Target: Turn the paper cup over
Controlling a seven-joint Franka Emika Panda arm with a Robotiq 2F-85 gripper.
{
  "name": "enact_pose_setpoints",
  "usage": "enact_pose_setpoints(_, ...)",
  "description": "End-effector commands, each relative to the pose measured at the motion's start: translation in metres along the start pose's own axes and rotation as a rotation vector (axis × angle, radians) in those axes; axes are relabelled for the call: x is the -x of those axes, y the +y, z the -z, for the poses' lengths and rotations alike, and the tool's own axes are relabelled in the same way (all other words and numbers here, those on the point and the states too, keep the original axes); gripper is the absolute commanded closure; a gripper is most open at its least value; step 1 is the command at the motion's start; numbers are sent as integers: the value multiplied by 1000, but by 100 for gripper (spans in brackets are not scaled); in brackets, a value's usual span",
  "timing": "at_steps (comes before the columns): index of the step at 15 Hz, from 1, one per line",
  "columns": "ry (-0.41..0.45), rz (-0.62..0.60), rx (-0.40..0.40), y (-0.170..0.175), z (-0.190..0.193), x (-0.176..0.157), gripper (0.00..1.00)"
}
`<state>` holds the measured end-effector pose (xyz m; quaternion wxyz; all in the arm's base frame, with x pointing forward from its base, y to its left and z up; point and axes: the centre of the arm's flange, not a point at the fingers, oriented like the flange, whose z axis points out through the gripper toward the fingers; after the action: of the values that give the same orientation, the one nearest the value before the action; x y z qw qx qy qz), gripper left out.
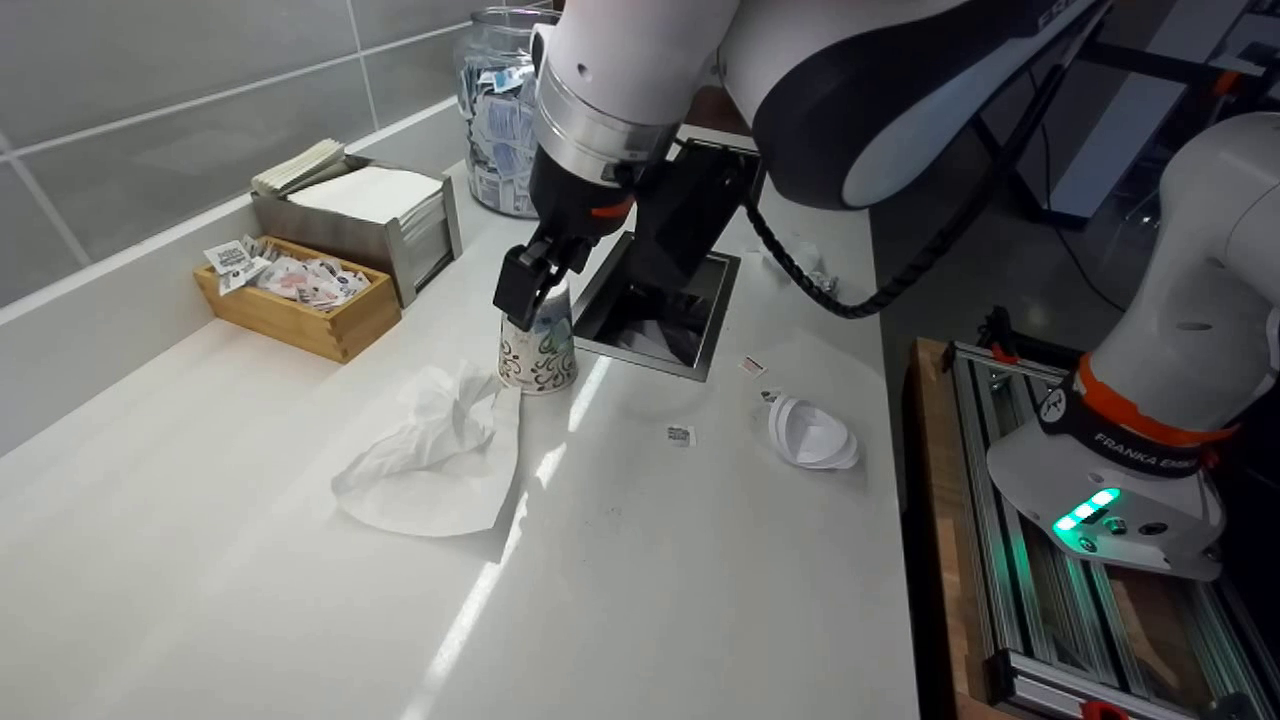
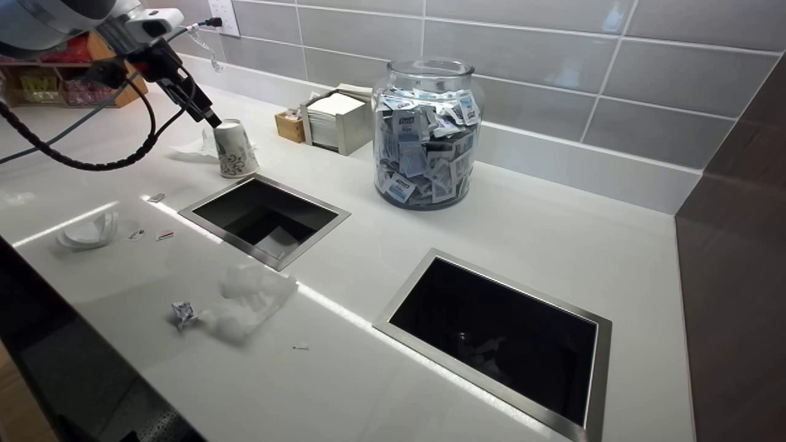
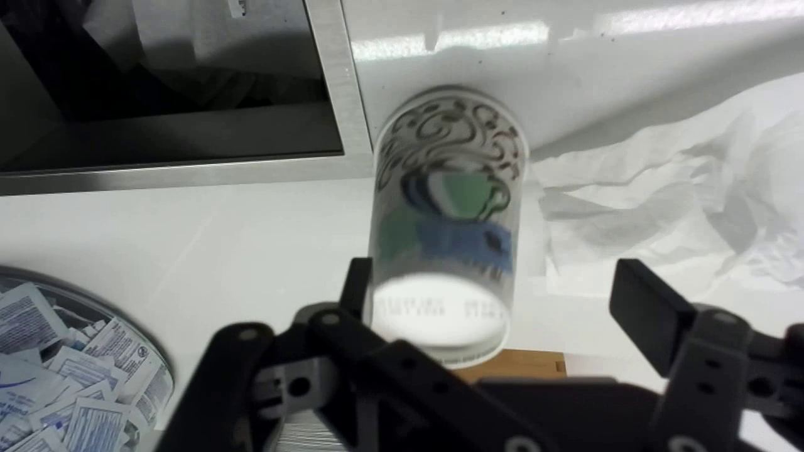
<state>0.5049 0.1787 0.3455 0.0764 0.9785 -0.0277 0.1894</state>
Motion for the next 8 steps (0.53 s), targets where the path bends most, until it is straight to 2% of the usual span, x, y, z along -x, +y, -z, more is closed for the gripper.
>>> enact_pose_setpoints(1, -3, -15, -19, 1, -3, 9, 0)
enact_pose_setpoints(5, -9, -24, -25, 4, -2, 5, 0)
enact_pose_setpoints(8, -33, -104, -49, 22, 7, -13, 0)
